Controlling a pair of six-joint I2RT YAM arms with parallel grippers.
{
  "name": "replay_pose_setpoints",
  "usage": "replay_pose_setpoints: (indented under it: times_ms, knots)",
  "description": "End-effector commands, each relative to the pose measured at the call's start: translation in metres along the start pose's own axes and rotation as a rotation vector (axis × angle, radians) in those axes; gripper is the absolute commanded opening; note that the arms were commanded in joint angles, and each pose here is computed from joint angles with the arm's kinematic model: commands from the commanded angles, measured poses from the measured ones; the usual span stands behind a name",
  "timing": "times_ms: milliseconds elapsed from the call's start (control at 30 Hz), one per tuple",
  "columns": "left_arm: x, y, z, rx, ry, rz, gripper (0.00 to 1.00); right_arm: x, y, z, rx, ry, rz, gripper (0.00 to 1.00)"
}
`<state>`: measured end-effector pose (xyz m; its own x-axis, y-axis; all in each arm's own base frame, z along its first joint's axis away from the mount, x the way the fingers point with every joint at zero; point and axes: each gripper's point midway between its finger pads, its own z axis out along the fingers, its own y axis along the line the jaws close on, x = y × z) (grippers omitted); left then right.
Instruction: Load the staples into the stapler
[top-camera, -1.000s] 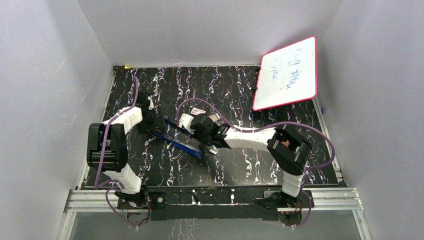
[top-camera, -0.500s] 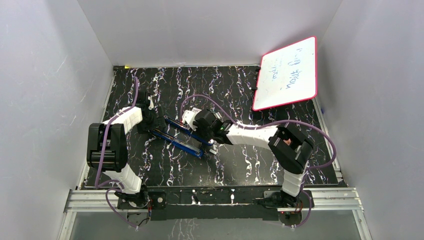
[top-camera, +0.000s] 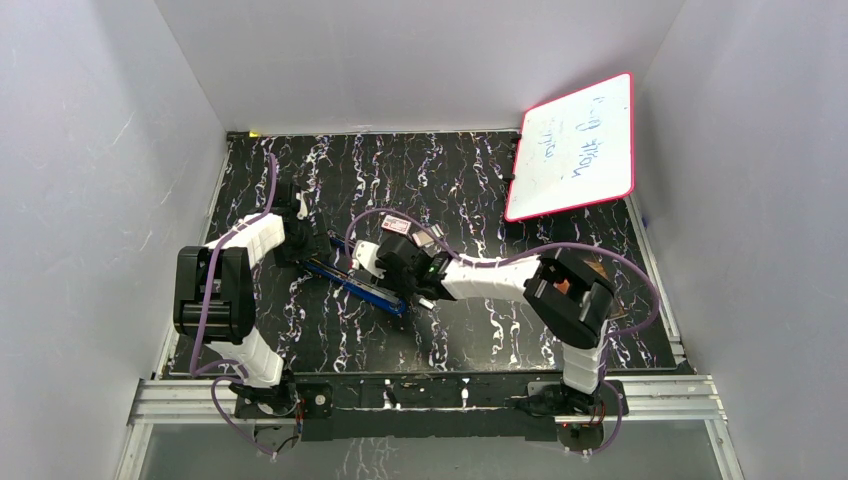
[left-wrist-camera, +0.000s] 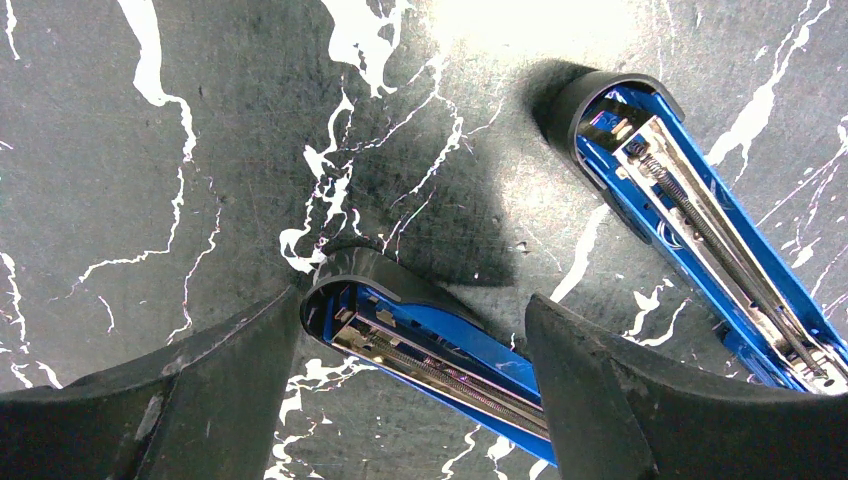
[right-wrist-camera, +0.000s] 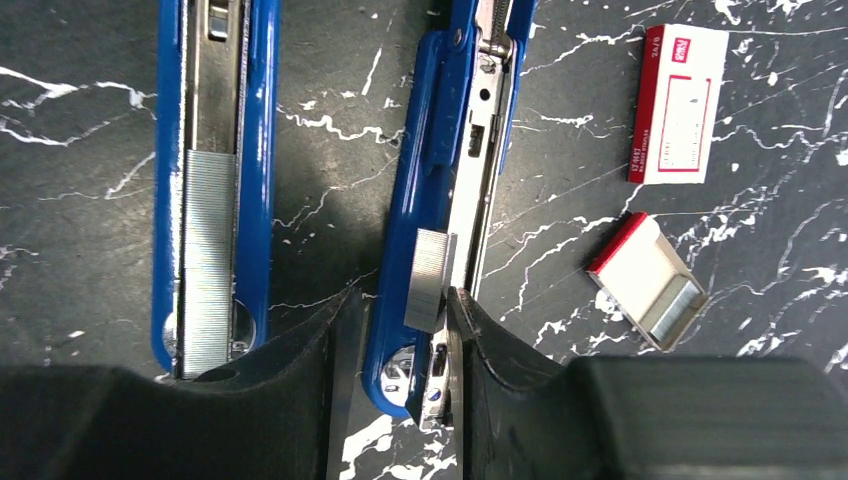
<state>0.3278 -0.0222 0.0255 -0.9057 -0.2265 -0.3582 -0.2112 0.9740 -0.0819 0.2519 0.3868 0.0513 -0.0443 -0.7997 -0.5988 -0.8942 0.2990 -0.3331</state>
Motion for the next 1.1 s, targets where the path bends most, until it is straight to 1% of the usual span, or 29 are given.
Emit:
replay_pose_setpoints:
  times_ms: [0,167,433,567,800,1067]
  knots:
    - [-0.008,-0.005,-0.008,0.018,-0.014,0.008,0.80,-0.016,-0.015,0.001,0.098,-0.011,-0.076,0.44]
    - [-0.008,-0.005,-0.008,0.017,-0.012,0.009,0.81,-0.013,-0.016,0.003,0.154,0.016,-0.123,0.37]
    - [-0.008,-0.005,-0.008,0.019,-0.013,0.009,0.81,-0.015,-0.017,0.000,0.177,0.007,-0.120,0.24]
    - [-0.008,-0.005,-0.008,0.019,-0.012,0.009,0.80,-0.017,-0.017,-0.002,0.177,-0.005,-0.109,0.22]
    - [-0.008,-0.005,-0.008,0.019,-0.013,0.009,0.80,-0.030,-0.015,-0.010,0.154,-0.066,-0.054,0.19]
    - [-0.008,-0.005,-0.008,0.019,-0.015,0.008,0.81,-0.038,-0.020,-0.020,0.136,-0.123,0.050,0.17]
